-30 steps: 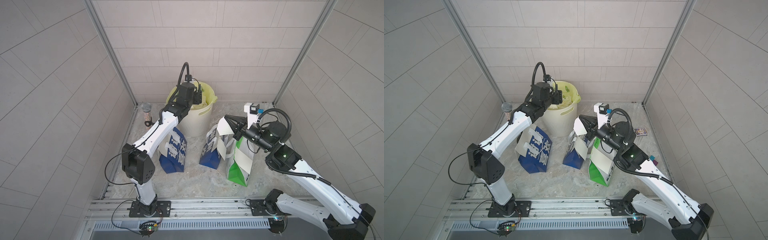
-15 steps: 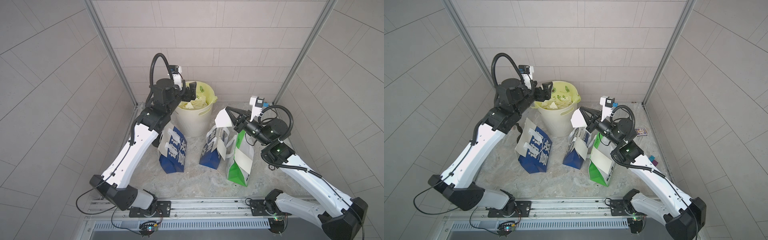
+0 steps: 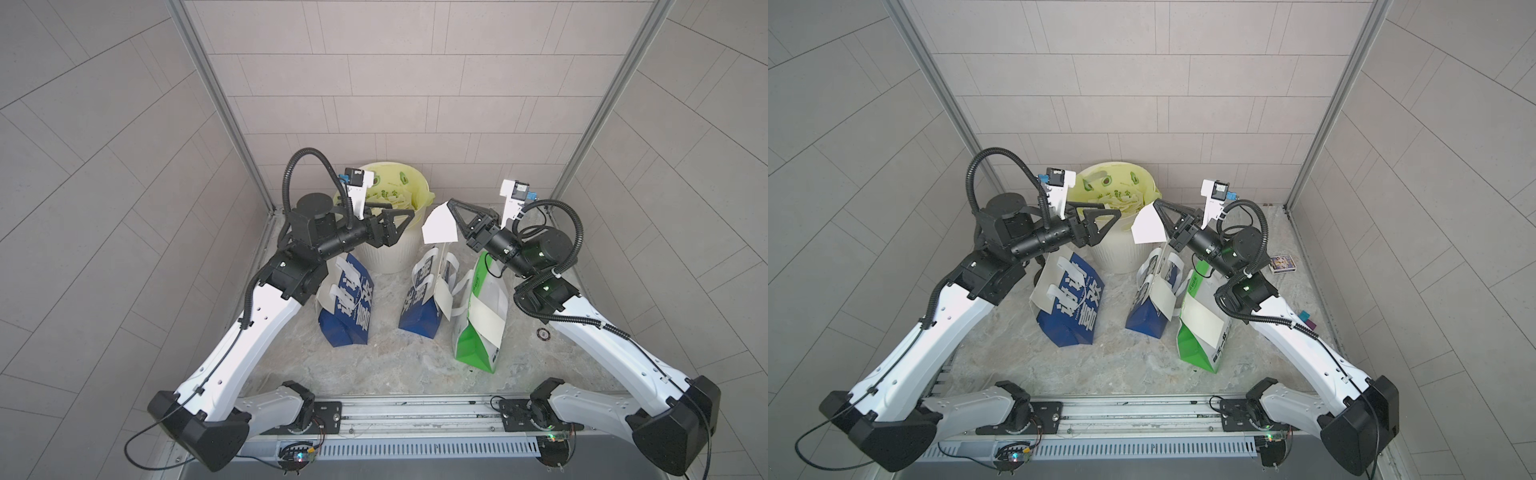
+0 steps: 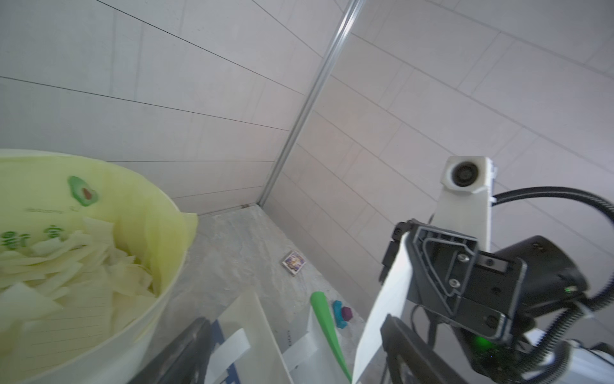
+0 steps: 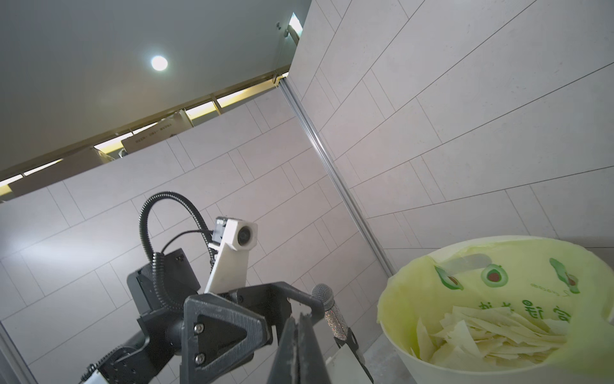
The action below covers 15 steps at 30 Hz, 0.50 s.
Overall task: Shred takeout receipts and throw away
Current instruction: Shred the takeout receipt.
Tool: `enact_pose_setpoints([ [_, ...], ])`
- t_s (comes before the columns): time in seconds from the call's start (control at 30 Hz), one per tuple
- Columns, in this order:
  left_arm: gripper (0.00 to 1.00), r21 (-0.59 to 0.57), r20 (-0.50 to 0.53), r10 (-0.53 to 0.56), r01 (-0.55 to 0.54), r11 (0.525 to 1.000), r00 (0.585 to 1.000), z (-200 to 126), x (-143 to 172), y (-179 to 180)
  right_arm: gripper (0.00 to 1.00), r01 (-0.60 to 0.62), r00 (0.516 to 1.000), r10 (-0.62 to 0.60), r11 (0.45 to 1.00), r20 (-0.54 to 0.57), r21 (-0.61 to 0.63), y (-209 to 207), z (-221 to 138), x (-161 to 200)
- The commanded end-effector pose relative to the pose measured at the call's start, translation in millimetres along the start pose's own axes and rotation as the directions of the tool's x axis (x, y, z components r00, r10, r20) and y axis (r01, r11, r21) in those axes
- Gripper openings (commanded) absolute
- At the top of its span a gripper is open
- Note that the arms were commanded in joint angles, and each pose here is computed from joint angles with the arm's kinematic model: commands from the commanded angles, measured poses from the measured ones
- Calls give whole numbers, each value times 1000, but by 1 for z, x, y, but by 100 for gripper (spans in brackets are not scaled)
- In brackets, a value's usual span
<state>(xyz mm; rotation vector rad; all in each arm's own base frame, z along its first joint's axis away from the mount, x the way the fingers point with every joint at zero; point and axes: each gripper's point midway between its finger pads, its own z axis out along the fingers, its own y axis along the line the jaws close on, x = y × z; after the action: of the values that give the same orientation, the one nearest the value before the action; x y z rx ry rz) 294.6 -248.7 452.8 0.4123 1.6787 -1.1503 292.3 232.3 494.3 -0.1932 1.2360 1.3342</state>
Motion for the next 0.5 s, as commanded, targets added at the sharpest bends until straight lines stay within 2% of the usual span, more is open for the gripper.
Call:
enact_pose_setpoints([
  [0.0, 87, 236, 14, -68, 63, 970, 998, -3, -8, -43, 0, -57, 997, 63, 993, 52, -104, 24, 5, -17],
  [0.2, 89, 331, 4, -139, 130, 934, 990, 3, -9, -53, 0, -98, 992, 111, 974, 53, -206, 41, 11, -20],
  [0.27, 87, 373, -2, -151, 141, 917, 988, 4, -9, -59, 0, -96, 992, 110, 972, 54, -212, 42, 14, -21],
  [0.37, 74, 399, -15, -167, 159, 903, 986, 6, -8, -61, 0, -93, 993, 106, 969, 46, -227, 47, 19, -19],
  [0.47, 57, 398, -9, -165, 155, 904, 986, 6, -8, -60, 0, -95, 993, 108, 968, 45, -234, 48, 23, -18],
])
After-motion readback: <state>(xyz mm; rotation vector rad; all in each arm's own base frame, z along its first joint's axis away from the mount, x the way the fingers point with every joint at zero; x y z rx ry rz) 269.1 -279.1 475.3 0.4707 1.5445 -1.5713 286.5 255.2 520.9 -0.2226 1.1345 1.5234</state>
